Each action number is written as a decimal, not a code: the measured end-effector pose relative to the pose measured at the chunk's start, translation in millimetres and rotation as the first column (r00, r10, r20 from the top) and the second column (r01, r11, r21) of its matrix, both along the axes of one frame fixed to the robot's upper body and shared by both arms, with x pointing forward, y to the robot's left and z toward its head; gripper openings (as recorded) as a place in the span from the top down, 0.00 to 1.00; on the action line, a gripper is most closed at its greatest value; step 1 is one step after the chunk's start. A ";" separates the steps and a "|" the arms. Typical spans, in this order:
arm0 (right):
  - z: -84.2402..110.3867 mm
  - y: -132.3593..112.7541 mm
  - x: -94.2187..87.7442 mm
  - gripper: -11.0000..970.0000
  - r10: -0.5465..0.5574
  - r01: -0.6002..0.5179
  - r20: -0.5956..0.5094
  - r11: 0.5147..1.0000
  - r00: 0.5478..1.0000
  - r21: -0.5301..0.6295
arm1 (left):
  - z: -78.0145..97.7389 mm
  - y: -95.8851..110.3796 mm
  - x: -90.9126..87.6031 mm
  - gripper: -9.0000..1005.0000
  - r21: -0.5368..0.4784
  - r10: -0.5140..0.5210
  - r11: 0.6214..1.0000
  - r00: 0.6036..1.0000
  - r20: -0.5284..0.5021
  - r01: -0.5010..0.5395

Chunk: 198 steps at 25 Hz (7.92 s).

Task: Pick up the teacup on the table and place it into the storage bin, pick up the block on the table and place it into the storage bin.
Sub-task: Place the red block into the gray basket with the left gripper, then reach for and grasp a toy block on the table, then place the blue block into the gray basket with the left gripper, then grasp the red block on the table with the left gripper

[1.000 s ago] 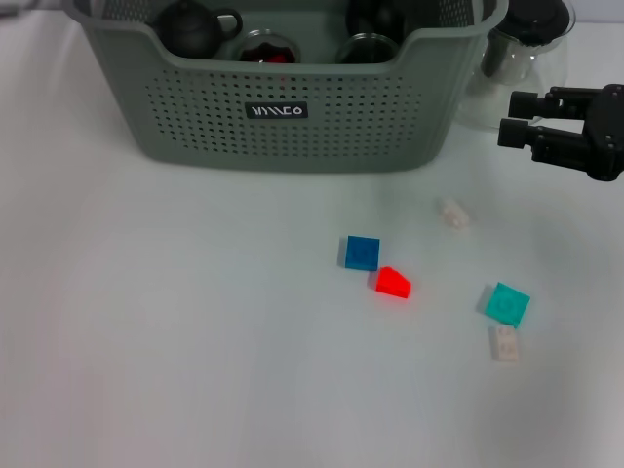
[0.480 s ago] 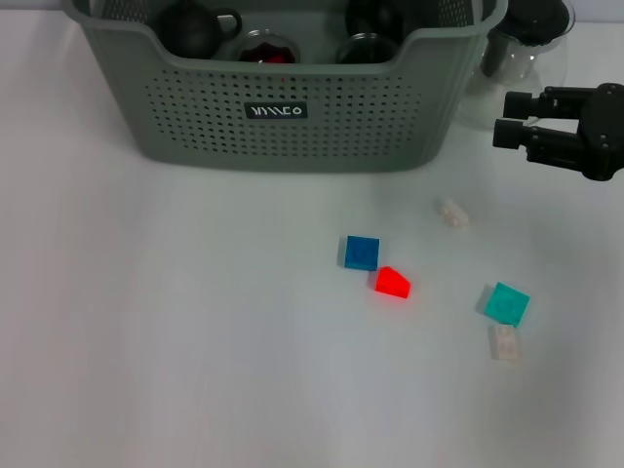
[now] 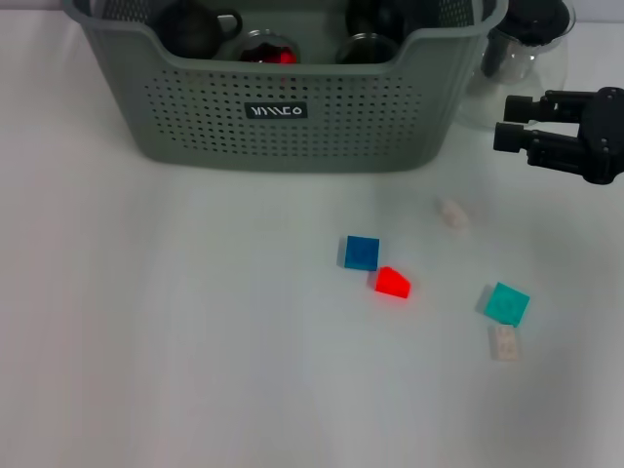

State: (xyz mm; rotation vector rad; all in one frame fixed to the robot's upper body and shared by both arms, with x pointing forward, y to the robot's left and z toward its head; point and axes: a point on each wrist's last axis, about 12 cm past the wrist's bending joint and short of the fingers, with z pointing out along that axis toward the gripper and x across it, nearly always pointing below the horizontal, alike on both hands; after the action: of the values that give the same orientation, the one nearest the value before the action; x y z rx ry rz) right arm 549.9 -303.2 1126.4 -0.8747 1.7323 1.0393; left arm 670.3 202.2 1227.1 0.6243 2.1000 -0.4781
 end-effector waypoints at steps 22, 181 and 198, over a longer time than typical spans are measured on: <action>3.6 -5.5 8.0 0.49 -0.065 0.064 -0.094 0.998 0.993 -0.003 | -145.8 87.3 -192.0 0.34 -0.273 -0.406 0.823 0.852 0.330 0.498; -0.5 -0.7 15.5 0.49 -0.099 0.096 -0.145 0.995 0.985 -0.028 | -225.7 -53.2 -147.9 0.42 0.045 -0.609 0.790 0.772 0.182 0.612; -0.2 -0.1 15.9 0.49 -0.097 0.093 -0.144 0.995 0.985 -0.029 | -226.3 -60.2 -151.4 0.49 0.052 -0.633 0.770 0.751 0.190 0.636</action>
State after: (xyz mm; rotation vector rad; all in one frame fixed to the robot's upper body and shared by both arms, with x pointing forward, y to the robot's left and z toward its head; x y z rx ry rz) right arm 565.8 -303.2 1126.2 -0.7373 1.8913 1.0440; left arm 518.9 142.0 1000.8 1.3394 1.6486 -0.7725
